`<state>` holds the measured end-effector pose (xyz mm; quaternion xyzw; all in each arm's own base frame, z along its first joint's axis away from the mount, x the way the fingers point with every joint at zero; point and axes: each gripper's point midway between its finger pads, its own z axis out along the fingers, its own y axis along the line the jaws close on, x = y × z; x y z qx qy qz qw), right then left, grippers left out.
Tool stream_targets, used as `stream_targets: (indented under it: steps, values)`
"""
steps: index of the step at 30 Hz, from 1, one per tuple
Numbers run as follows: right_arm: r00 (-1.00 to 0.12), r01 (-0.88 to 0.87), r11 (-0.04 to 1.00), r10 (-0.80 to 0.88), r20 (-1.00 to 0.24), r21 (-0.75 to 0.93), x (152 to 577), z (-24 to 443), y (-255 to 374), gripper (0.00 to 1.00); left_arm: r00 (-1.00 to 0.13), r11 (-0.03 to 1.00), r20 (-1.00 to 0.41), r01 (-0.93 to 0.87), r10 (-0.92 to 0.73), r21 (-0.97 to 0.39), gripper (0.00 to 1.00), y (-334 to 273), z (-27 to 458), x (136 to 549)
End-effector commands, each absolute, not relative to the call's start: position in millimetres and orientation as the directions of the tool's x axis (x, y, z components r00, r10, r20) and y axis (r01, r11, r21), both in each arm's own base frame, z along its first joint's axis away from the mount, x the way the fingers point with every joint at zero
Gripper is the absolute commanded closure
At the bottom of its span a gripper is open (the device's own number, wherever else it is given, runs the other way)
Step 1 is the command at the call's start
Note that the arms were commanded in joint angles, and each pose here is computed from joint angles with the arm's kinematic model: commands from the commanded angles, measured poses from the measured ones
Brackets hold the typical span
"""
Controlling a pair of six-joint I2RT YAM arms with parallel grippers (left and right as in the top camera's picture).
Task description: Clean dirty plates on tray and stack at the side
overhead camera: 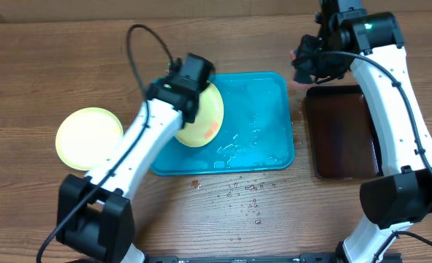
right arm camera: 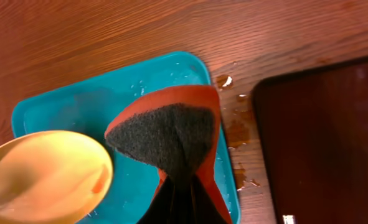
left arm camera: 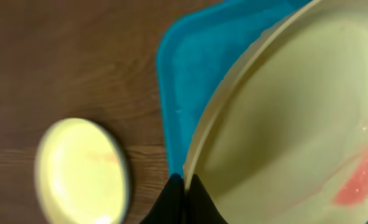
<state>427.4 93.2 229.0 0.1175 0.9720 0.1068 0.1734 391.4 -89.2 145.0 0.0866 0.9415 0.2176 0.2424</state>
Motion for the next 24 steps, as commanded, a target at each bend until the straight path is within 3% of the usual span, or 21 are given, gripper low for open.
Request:
stream_targets:
  steps: [1, 16, 24]
  values:
    - [-0.900, 0.191, 0.944, 0.277, -0.337, 0.267, 429, 242, 90, 0.96, -0.792, 0.756, -0.503, -0.081, 0.347, 0.649, 0.96, -78, 197, 396]
    - [-0.896, 0.253, 0.933, 0.326, -0.301, 0.257, 424, 239, 64, 0.96, -0.654, 0.495, -0.576, -0.334, 0.490, 0.802, 0.96, -93, 268, 380]
    - [-0.878, 0.306, 0.915, 0.378, -0.293, 0.265, 416, 247, 38, 0.96, -0.638, 0.480, -0.579, -0.348, 0.507, 0.805, 0.96, -99, 273, 377]
